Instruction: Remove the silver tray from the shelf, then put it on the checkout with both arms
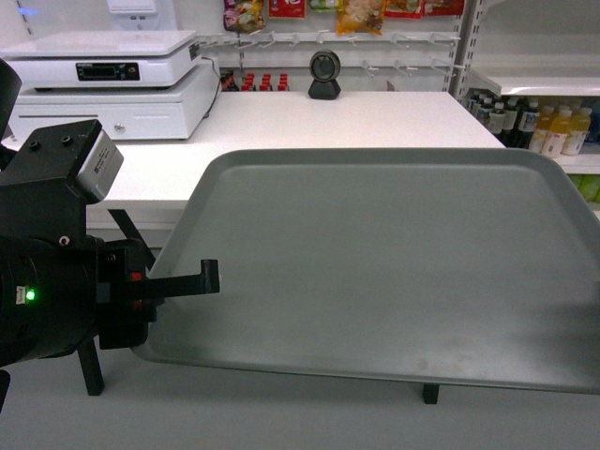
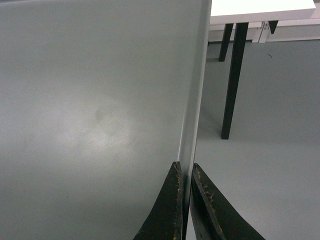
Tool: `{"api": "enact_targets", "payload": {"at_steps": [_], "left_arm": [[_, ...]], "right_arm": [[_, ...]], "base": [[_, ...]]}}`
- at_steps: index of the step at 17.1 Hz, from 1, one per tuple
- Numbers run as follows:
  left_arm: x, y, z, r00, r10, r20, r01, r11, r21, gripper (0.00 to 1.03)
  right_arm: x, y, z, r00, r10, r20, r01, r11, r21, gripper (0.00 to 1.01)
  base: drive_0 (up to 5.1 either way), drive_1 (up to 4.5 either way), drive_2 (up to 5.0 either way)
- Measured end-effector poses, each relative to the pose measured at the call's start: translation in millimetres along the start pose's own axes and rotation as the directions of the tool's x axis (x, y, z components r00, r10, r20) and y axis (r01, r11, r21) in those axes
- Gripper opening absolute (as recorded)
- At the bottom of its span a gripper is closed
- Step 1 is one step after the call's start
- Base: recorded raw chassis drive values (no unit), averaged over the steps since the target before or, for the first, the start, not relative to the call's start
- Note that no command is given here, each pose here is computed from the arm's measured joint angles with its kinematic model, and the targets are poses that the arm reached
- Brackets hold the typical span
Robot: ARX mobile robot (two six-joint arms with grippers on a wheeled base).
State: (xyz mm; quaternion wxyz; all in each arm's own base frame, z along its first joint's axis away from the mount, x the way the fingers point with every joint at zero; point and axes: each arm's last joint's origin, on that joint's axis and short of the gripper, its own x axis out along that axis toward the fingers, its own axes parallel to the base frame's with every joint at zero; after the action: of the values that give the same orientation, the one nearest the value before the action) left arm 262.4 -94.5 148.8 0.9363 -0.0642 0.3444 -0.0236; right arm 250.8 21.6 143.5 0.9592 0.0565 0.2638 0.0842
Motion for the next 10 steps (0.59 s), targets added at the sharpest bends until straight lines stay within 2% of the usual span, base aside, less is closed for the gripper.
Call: {"api": "enact_targets", "payload": {"at_steps": [10], "left_arm": [[0.2, 0.1, -0.4, 1.000, 0.001, -0.004, -0.001, 1.0000, 0.001, 0.03]], "right_arm": [[0.0, 0.2, -0.1, 1.000, 0.001, -0.001, -0.001, 1.0000, 0.000, 0.03]], "base": [[-4.9, 2.53, 2.5]]}}
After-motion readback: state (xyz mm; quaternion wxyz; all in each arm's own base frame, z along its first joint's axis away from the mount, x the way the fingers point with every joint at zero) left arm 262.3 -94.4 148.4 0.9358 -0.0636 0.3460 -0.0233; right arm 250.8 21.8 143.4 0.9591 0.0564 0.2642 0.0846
